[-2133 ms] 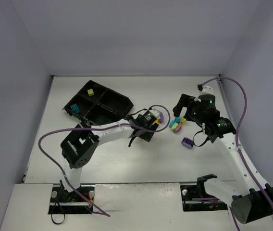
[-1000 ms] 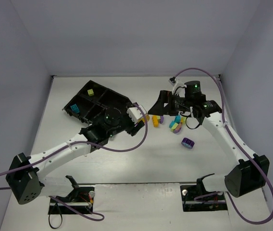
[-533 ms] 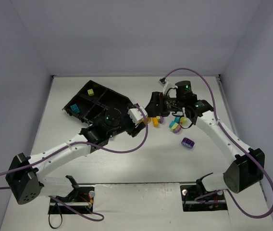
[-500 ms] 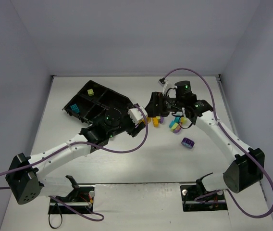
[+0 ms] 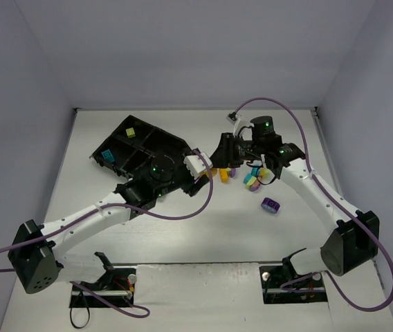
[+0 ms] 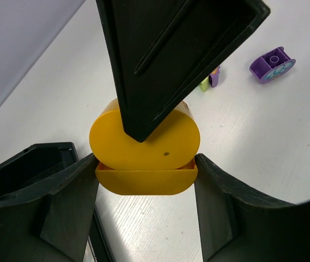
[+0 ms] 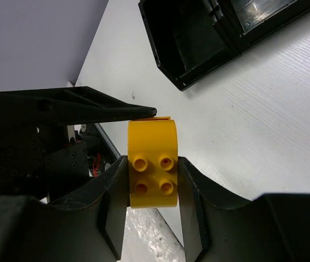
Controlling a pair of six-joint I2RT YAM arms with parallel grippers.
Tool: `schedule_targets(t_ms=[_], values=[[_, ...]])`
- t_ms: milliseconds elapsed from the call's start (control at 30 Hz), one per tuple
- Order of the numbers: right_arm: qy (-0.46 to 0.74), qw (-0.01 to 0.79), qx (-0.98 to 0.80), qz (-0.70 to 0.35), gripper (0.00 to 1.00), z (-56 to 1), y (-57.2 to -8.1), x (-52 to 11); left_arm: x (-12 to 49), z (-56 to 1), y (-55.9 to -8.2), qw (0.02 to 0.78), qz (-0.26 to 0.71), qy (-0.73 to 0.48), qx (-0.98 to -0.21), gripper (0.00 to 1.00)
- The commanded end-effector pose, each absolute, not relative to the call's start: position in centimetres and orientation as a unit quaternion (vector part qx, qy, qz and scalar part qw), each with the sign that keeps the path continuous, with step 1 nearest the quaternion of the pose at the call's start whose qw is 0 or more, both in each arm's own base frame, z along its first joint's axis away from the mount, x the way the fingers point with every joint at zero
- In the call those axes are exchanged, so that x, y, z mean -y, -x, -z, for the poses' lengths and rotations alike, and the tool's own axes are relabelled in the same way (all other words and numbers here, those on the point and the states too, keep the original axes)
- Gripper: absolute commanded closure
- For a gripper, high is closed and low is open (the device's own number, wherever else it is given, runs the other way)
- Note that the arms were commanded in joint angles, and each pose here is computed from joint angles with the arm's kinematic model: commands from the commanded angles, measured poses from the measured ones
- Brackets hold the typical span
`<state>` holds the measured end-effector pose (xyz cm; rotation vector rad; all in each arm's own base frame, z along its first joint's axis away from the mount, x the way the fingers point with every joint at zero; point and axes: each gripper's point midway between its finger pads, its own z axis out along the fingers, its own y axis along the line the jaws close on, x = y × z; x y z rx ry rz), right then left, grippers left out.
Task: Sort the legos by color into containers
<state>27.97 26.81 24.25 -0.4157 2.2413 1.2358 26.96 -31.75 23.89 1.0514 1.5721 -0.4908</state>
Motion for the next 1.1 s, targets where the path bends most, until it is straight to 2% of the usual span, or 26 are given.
schedule_targets(t_ms=[0,300,867,1067], values=[[0.180,0.292,-0.808,-0.480,1.00,-26.0,-28.1,-27.9,32.9,-29.0,-27.5,0.615,0.231,-0.429,-0.620,0.68],[0.179,0.368,-0.793,-0.451,1.00,-29.4,-30.2,-26.2,31.4,-26.2,-27.3,0.580,0.255,-0.420,-0.650,0.76],[0.147,0.407,-0.789,-0.436,1.00,-31.0,-32.0,-23.1,30.3,-23.2,-27.1,0.550,0.259,-0.415,-0.677,0.76],[0.128,0.421,-0.797,-0.413,1.00,-30.3,-32.7,-21.7,27.4,-24.1,-31.1,0.582,0.195,-0.346,-0.710,0.76]])
